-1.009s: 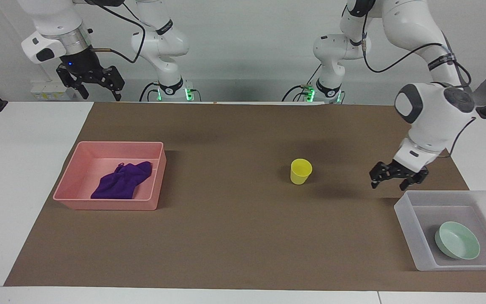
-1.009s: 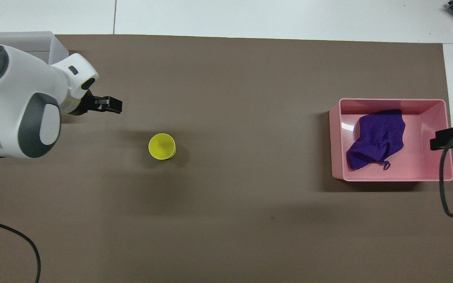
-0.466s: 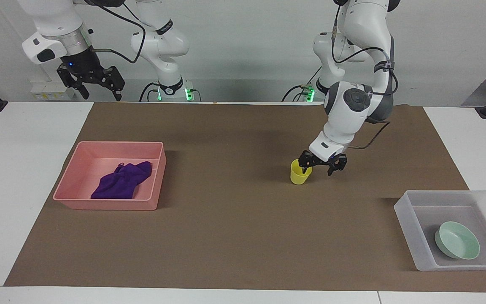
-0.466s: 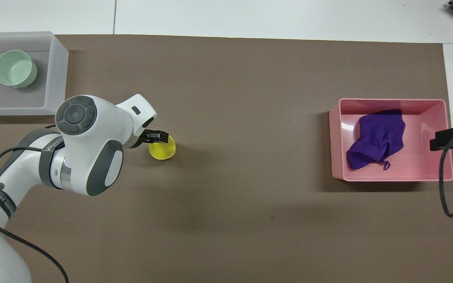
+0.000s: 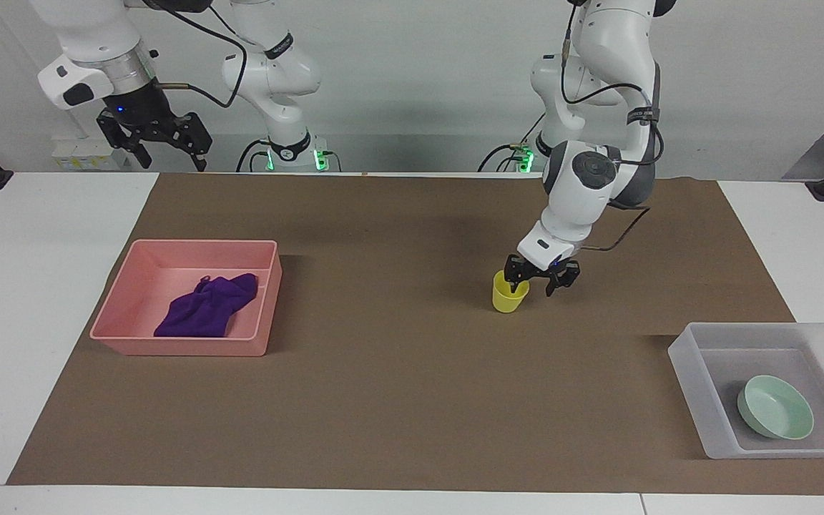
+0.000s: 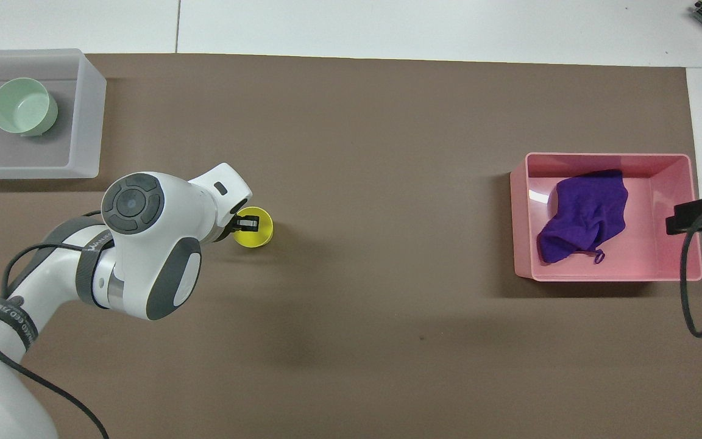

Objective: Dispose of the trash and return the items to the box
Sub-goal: 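Carry the yellow cup with the left gripper into the clear box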

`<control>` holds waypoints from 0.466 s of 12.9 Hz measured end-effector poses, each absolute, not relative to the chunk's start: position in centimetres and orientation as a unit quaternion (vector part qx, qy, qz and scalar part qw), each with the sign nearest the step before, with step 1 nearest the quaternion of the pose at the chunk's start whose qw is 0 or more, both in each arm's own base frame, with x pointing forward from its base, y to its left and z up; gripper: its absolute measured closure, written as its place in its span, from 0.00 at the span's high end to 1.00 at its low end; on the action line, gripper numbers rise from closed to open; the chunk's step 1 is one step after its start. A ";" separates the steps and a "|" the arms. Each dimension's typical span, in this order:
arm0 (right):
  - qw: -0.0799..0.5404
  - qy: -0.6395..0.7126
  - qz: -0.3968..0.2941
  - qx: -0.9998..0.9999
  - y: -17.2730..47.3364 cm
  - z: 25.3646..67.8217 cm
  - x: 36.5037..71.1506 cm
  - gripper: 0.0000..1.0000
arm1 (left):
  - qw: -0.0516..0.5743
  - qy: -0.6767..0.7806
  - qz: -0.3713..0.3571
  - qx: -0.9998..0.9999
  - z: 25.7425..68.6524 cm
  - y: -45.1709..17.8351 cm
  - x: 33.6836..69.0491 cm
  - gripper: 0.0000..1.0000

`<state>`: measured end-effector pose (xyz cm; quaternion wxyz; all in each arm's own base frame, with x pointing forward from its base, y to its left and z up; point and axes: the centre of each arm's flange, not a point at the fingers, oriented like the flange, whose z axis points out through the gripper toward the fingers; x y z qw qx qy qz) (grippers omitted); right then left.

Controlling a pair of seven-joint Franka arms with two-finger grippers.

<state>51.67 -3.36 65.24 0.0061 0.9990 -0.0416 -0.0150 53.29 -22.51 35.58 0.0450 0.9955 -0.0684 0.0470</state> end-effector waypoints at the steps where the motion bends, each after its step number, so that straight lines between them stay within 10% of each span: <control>1: 0.006 -0.042 -0.015 0.999 -3.4 65.2 51.7 1.00 | 0.047 -0.064 0.054 0.995 36.3 -22.2 53.7 0.03; 6: 0.006 -0.042 -0.014 0.999 -3.4 65.3 51.5 1.00 | 0.050 -0.017 0.076 0.996 43.5 -16.8 58.2 0.03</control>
